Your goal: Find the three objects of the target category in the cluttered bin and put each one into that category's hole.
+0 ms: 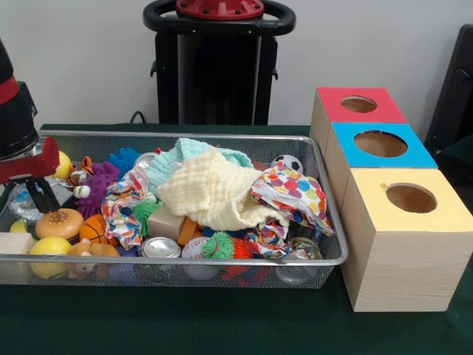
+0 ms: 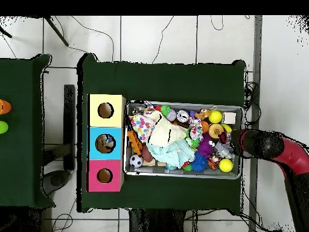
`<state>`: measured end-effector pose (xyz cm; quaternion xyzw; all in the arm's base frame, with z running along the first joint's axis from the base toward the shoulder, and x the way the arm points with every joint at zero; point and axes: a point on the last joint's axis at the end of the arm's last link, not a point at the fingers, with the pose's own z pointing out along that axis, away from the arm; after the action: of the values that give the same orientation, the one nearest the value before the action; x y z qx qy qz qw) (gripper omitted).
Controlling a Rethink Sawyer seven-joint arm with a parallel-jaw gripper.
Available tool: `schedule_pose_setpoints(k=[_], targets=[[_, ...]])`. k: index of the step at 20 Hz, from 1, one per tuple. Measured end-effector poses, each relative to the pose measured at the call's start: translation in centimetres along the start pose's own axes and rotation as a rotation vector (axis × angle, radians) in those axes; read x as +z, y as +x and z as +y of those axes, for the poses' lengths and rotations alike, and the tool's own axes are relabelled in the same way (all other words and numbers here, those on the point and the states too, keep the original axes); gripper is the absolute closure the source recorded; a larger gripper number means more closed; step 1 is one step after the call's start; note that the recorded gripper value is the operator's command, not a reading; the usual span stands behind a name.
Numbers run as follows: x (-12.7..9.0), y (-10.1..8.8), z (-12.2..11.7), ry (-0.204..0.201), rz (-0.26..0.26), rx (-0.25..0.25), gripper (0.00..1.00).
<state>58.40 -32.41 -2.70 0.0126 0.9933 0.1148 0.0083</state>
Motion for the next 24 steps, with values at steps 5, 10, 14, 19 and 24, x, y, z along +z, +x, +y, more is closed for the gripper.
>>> schedule_pose_setpoints(k=[5, 10, 14, 19, 24], targets=[[-0.07, -0.03, 0.12, 0.009, 0.005, -0.006, 1.0], [-0.17, -0.05, 0.29, 0.024, 0.015, -0.013, 1.0], [-0.18, -0.04, 0.43, 0.032, 0.021, -0.018, 1.0], [-0.22, 0.02, 0.57, 0.044, 0.031, -0.023, 1.0], [-0.27, 0.23, 0.81, 0.058, 0.045, -0.031, 1.0]])
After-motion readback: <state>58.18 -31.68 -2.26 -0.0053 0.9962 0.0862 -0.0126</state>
